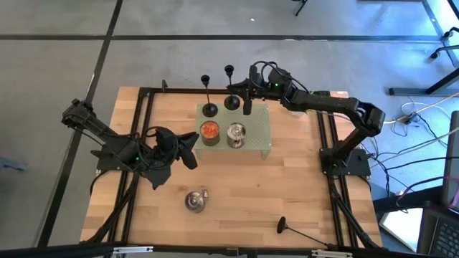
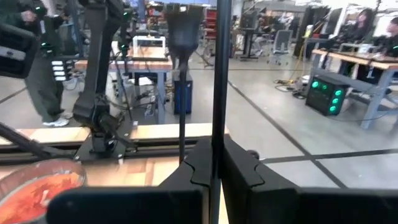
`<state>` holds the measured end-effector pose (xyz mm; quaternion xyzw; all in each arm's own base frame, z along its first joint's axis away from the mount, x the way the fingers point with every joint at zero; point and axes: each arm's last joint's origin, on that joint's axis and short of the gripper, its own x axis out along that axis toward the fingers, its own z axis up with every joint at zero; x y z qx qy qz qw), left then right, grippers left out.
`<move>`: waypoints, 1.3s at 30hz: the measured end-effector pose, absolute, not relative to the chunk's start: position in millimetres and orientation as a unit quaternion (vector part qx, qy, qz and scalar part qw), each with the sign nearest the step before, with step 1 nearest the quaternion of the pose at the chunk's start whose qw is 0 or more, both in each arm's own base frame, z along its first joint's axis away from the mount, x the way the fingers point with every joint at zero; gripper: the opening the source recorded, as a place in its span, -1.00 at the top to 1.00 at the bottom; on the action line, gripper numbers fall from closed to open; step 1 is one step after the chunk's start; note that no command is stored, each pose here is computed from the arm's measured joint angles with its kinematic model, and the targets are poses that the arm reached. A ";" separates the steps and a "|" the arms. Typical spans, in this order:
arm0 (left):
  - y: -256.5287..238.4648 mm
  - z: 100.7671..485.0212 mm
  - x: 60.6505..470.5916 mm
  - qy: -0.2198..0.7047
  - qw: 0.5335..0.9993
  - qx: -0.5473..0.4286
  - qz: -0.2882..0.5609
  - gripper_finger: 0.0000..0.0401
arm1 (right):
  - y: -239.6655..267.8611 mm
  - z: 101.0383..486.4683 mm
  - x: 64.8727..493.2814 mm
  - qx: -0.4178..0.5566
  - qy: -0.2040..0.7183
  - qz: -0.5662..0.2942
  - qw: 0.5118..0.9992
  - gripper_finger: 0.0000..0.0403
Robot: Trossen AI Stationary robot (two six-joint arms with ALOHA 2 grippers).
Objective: Pick & Place candle stick holders
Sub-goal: Put the top candle holder on the shelf aligned with the other candle holder
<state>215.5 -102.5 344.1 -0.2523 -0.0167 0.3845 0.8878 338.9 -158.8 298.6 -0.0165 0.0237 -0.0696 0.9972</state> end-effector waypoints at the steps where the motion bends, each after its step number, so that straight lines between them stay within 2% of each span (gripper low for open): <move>1: -102.4 344.1 215.4 -0.017 0.888 -0.252 0.385 0.65 | -158.2 299.1 339.2 -0.018 0.022 -0.074 0.997 0.93; 10: -102.4 344.2 215.4 -0.017 0.888 -0.252 0.385 0.65 | -150.9 270.8 322.6 0.013 -0.033 -0.096 0.995 0.93; 14: -102.4 344.2 215.4 -0.017 0.888 -0.251 0.385 0.65 | -147.1 276.7 318.6 -0.006 -0.038 -0.094 0.995 0.93; 20: -102.0 343.5 215.0 -0.014 0.889 -0.247 0.386 0.65 | -143.4 285.2 315.8 0.002 0.021 -0.093 0.995 0.93; 28: -102.1 343.7 215.1 -0.017 0.887 -0.253 0.386 0.65 | -141.8 291.1 316.0 -0.017 -0.002 -0.091 0.996 0.93; 39: -102.1 343.8 215.1 -0.027 0.881 -0.271 0.387 0.65 | -135.5 289.0 320.1 -0.013 0.006 -0.143 0.990 0.93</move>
